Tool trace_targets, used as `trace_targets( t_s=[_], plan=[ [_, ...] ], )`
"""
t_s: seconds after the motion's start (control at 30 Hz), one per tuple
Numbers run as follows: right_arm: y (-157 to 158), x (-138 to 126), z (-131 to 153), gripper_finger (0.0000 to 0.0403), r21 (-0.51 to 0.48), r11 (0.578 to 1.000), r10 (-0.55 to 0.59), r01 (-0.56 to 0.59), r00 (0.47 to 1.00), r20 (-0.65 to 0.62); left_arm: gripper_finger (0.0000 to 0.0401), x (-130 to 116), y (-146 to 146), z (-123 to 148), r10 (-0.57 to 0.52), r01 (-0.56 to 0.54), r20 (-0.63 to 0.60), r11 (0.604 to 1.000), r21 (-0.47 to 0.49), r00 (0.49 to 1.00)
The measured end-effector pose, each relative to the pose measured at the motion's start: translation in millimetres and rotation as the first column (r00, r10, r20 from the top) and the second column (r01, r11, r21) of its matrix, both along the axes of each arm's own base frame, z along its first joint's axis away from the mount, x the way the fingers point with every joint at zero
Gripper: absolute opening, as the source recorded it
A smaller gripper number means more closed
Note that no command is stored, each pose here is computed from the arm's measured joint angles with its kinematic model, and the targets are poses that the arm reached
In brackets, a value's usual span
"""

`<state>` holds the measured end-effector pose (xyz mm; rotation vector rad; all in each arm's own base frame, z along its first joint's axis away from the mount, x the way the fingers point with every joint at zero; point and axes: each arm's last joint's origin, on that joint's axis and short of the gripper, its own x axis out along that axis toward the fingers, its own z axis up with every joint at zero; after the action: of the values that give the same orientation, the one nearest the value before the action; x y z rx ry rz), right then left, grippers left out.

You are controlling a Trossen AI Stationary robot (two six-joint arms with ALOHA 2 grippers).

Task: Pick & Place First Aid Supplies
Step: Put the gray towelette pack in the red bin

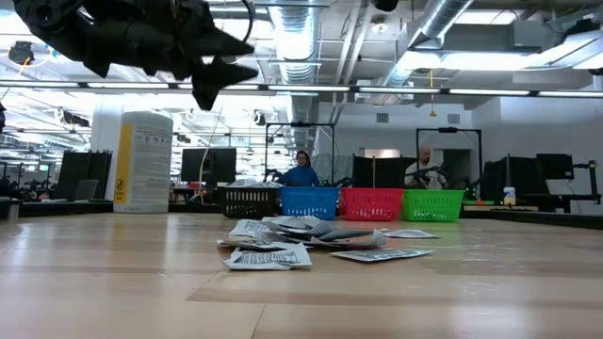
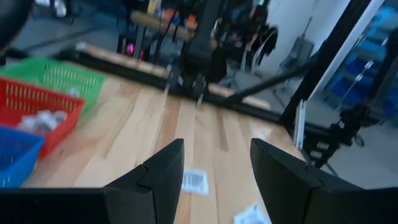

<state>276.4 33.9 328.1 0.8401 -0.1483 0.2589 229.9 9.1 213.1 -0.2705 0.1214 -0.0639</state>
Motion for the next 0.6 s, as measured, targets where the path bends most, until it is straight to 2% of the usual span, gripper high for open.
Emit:
trace_targets(
  t_s=[0.3,0.6],
  plan=[
    [0.2,0.1,-0.2,0.0001,-0.003,1.000,0.007,-0.007,1.000,-0.003,0.0186,0.1,0.0,19.6,-0.001,-0.001,0.201,1.000,0.013,0.980],
    [0.2,0.0,-4.4,0.0001,-0.014,1.000,0.026,-0.027,0.998,-0.056,0.0186,0.1,-0.1,20.2,-0.001,0.000,0.206,1.000,0.004,0.979]
  ],
)
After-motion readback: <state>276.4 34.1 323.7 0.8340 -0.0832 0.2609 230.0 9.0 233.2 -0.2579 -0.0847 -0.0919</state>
